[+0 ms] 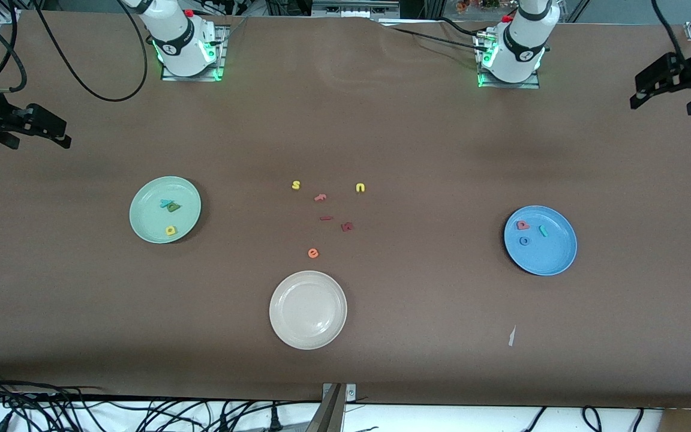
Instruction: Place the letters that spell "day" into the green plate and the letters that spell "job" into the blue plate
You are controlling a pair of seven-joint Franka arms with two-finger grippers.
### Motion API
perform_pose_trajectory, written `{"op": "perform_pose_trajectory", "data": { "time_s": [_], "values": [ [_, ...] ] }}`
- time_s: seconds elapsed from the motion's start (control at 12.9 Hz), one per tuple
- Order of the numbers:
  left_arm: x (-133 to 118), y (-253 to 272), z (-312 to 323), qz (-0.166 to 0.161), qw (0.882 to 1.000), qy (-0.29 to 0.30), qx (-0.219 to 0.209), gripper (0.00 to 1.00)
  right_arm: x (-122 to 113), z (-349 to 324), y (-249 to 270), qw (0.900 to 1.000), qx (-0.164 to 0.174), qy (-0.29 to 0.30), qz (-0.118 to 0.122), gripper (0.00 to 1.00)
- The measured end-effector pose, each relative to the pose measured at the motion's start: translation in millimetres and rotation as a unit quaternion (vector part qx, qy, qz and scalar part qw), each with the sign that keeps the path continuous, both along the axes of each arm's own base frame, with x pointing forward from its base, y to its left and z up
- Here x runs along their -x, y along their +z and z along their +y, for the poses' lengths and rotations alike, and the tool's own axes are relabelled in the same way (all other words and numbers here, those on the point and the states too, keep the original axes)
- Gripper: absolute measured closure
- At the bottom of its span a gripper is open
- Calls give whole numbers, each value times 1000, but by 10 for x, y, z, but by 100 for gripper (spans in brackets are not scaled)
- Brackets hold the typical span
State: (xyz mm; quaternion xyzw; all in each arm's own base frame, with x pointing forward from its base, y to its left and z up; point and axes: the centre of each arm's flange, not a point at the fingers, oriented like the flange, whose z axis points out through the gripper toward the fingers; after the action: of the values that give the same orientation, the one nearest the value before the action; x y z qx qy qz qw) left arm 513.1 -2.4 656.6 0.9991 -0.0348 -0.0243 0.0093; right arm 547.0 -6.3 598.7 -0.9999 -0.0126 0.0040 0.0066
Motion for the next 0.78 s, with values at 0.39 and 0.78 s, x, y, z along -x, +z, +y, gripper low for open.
{"op": "perform_pose_trajectory", "data": {
  "time_s": [0.39,0.78],
  "values": [
    [-264,-123,-461,8,1000,3,-5,0,0,-14,19,1000,0,-1,-2,0],
    [-276,-79,-422,5,1000,26,-5,0,-3,-14,17,1000,0,-1,-2,0]
  ]
}}
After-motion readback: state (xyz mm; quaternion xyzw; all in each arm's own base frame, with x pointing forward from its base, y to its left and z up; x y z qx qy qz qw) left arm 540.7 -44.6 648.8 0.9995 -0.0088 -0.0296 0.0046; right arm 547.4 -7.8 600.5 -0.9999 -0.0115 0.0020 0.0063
